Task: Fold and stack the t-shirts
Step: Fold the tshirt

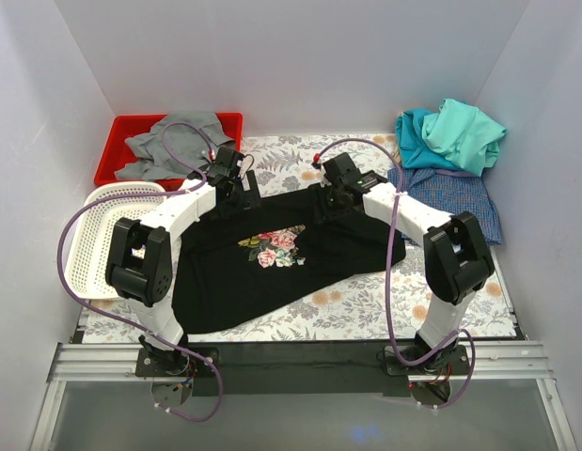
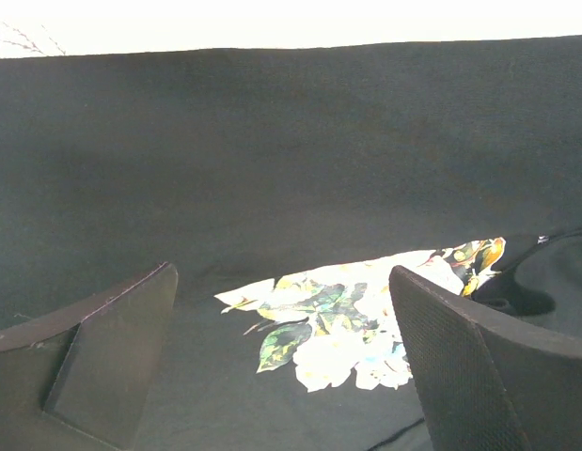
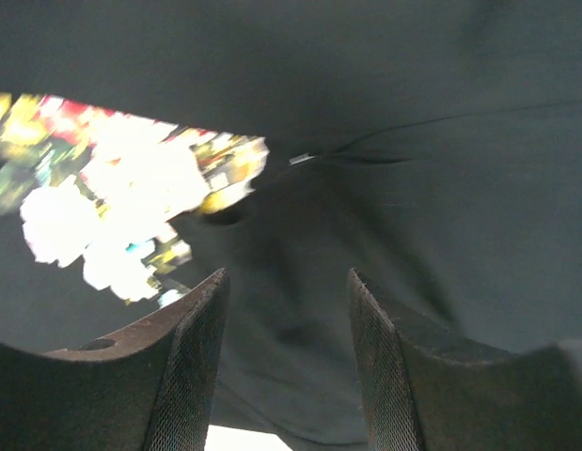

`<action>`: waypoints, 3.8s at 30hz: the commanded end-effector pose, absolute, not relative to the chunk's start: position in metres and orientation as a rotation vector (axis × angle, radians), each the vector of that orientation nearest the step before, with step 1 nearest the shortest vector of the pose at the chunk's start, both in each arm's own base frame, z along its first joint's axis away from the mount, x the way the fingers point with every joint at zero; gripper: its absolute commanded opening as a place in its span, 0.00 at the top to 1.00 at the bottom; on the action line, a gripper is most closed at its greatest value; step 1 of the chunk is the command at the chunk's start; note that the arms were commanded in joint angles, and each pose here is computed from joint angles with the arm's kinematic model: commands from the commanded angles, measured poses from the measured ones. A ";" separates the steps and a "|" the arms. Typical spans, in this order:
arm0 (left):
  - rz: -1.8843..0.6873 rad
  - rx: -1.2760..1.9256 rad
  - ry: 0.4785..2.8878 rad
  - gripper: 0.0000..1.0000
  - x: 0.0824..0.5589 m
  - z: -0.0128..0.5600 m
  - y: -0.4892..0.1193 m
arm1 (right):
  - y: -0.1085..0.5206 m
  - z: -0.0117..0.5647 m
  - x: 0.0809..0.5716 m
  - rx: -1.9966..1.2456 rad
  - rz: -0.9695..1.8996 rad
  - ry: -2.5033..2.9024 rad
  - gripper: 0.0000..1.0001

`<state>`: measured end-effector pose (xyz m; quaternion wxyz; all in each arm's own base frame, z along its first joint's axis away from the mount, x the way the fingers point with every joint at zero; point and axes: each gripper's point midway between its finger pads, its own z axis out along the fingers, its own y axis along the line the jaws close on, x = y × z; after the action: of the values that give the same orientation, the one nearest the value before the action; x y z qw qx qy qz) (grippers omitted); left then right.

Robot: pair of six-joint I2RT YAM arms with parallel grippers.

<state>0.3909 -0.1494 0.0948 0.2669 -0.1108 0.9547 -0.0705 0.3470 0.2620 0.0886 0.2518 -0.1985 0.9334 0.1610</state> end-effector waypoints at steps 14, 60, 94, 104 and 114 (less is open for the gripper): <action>-0.209 -0.303 2.514 0.05 0.397 0.117 -0.147 | 0.222 0.070 0.396 -0.539 0.086 2.486 0.41; -0.239 -0.286 2.558 0.04 0.399 0.100 -0.155 | 0.221 0.105 0.394 -0.571 0.168 2.351 0.91; -0.225 -0.265 2.587 0.04 0.399 0.090 -0.155 | 0.156 0.219 0.388 -0.319 -0.098 2.126 0.99; -0.161 -0.288 2.549 0.04 0.398 0.102 -0.143 | 0.151 0.162 0.435 -0.276 -0.331 2.221 0.99; -0.099 -0.284 2.455 0.03 0.395 0.141 -0.127 | 0.129 0.132 0.476 -0.172 -0.440 2.248 0.69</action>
<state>0.3918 -0.1365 0.1035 0.2849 -0.1032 0.9521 -0.0404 0.4501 0.1323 0.0938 0.3548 -0.1061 0.9133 -0.1696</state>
